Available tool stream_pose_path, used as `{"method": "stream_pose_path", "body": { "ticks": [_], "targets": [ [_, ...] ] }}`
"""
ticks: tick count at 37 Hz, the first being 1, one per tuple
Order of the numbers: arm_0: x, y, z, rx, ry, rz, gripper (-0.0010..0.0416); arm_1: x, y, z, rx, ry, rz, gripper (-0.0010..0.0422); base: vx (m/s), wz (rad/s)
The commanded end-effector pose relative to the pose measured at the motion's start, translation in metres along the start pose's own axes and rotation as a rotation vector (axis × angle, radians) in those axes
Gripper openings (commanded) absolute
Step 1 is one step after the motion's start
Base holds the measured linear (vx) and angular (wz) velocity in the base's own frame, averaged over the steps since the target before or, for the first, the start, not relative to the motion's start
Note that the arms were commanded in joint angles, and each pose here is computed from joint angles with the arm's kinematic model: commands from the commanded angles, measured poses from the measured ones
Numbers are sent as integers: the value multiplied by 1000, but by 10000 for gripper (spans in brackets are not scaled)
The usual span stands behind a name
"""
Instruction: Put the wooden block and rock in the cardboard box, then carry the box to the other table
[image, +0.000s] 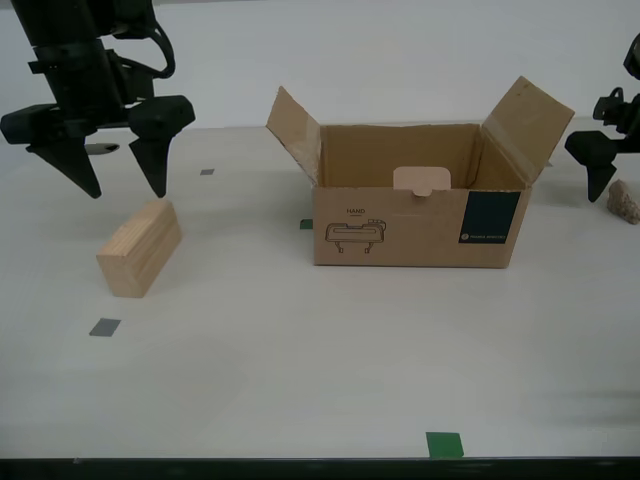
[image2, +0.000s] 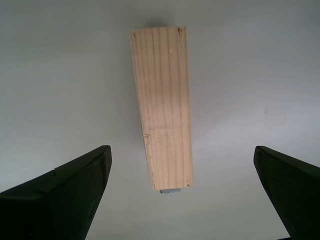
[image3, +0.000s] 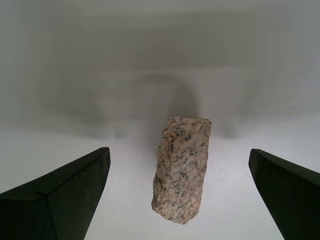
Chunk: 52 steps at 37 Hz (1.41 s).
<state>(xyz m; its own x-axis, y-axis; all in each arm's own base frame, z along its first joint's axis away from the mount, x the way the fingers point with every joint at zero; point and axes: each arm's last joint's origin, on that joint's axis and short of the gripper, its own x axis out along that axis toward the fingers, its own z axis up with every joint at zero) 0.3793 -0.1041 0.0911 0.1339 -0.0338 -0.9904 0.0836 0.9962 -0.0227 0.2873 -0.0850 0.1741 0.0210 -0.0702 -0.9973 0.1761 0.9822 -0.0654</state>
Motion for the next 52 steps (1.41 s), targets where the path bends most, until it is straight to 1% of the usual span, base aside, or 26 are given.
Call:
{"method": "stream_pose_path", "body": {
  "ticks": [1,8,16,19,23,28,31,34,41,47,52],
  "targets": [
    [1,0,0,-3,1,-4,386,6,0,-3,2,1,1,389,0,0],
    [1,0,0,-3,4,-3,379,18,2,-8,2,-2,1,389,0,0],
    [1,0,-1,-3,6,-3,360,22,2,-4,6,-73,-6,389,0,0],
    [1,0,-1,-3,7,-3,361,22,1,-1,8,-105,-9,389,0,0],
    [1,0,-1,-2,7,-3,373,23,1,2,6,-125,-11,389,0,0],
    [1,0,-1,-3,6,-3,386,39,2,5,2,-84,2,389,0,0],
    [1,0,-1,-3,8,-3,385,54,3,7,7,-44,8,389,0,0],
    [1,0,-1,-3,8,-3,380,64,3,10,10,-40,8,389,0,0],
    [1,0,0,-3,4,-3,365,68,3,15,7,-80,4,389,0,0],
    [3,0,2,-2,-15,-7,365,70,3,16,7,-76,7,389,0,0],
    [3,0,2,-3,-21,-8,371,79,4,15,5,-48,15,389,0,0]
  ]
}}
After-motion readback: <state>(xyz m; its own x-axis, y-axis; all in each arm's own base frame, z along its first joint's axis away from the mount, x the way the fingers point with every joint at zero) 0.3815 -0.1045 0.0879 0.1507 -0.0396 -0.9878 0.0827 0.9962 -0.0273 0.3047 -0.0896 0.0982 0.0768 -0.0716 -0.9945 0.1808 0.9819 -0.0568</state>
